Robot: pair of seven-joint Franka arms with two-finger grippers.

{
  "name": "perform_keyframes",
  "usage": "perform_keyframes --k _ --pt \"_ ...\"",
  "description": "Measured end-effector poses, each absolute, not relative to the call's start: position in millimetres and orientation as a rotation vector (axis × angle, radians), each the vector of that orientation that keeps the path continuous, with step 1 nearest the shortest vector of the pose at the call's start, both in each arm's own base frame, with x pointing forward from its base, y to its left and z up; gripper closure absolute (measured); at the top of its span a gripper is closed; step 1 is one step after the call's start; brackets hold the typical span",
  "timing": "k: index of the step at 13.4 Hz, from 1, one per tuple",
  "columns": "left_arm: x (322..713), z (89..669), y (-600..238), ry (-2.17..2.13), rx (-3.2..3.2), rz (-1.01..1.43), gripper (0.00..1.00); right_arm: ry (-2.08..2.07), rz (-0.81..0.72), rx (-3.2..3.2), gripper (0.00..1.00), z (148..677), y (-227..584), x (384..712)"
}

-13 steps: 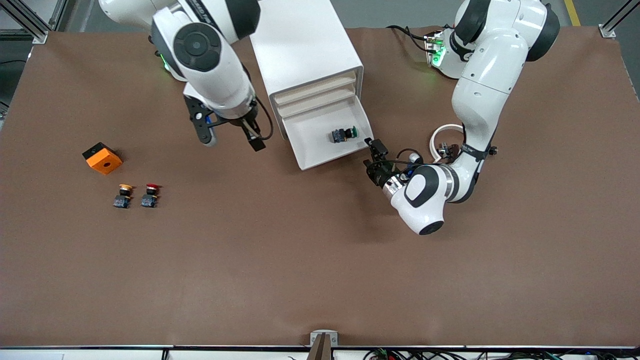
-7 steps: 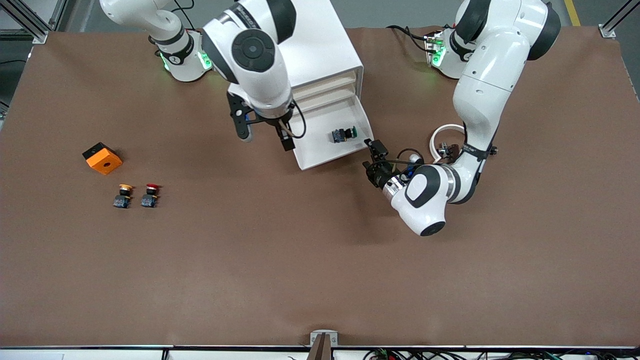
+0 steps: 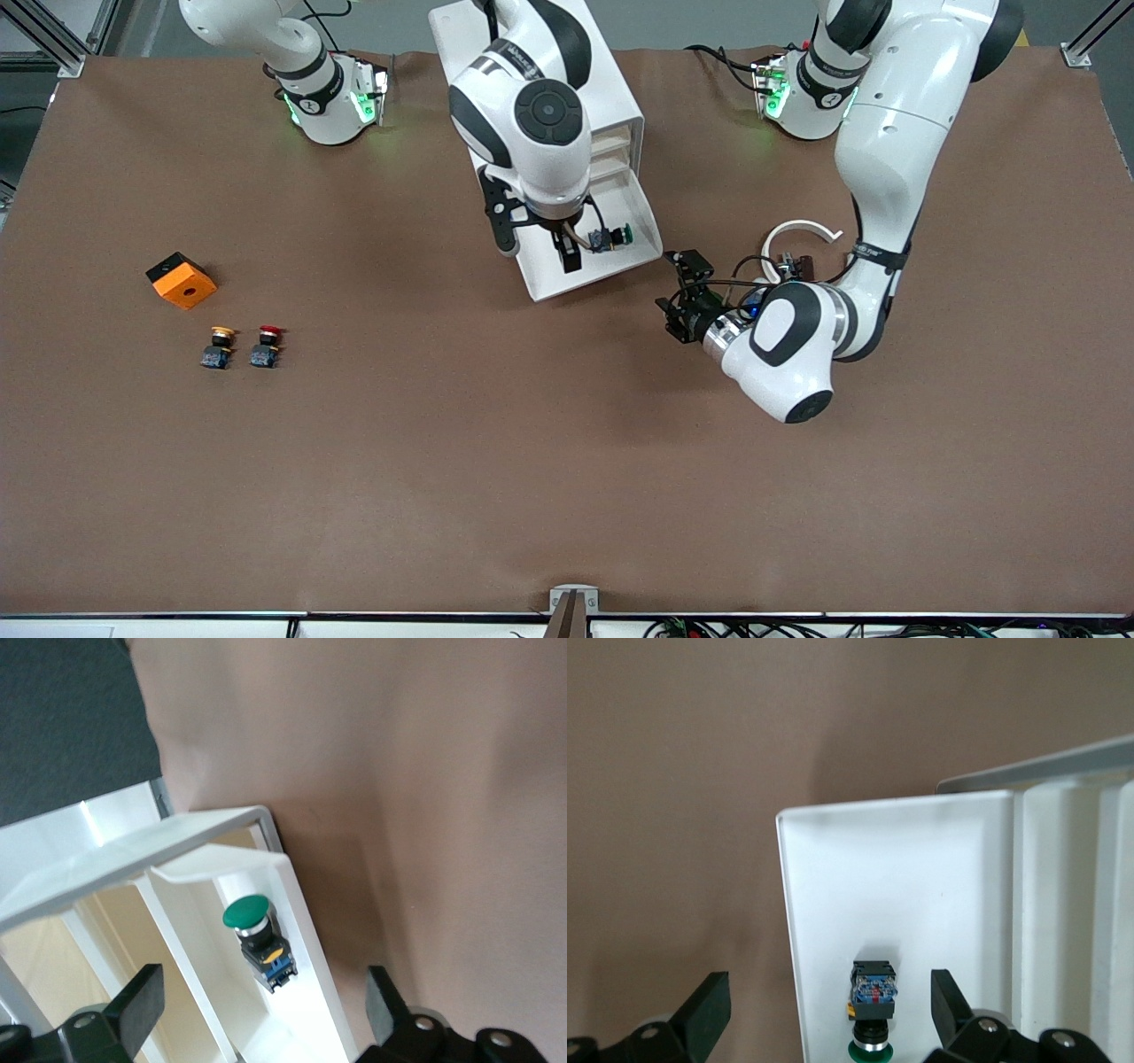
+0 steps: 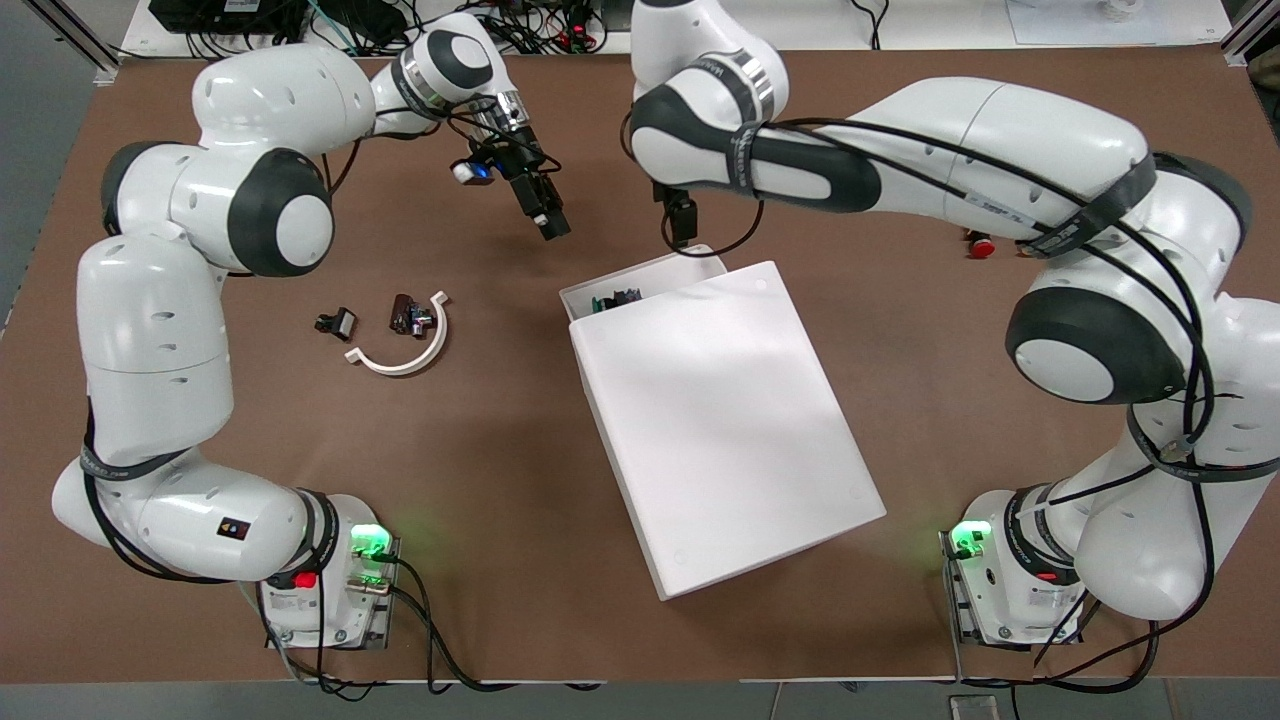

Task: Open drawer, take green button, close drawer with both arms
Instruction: 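Lift the green button with the right gripper while the left gripper withdraws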

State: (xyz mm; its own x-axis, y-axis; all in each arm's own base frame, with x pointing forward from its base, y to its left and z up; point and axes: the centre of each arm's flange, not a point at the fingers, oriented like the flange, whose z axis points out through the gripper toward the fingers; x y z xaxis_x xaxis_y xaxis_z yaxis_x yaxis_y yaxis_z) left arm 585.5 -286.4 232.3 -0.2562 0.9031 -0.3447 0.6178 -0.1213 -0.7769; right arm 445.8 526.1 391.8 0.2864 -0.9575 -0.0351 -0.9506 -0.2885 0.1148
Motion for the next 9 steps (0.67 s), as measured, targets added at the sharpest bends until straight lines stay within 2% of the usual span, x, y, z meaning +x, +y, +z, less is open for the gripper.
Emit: perform_keyframes --k 5,9 --pt "587.1 235.2 -256.5 -1.684 -1.965 1.226 0.00 -1.749 -0.139 2.492 0.00 348.4 558.7 419.1" --pt "591.6 236.2 -221.0 -1.460 -2.223 1.171 0.00 -1.766 -0.189 2.495 0.00 320.5 571.7 414.0"
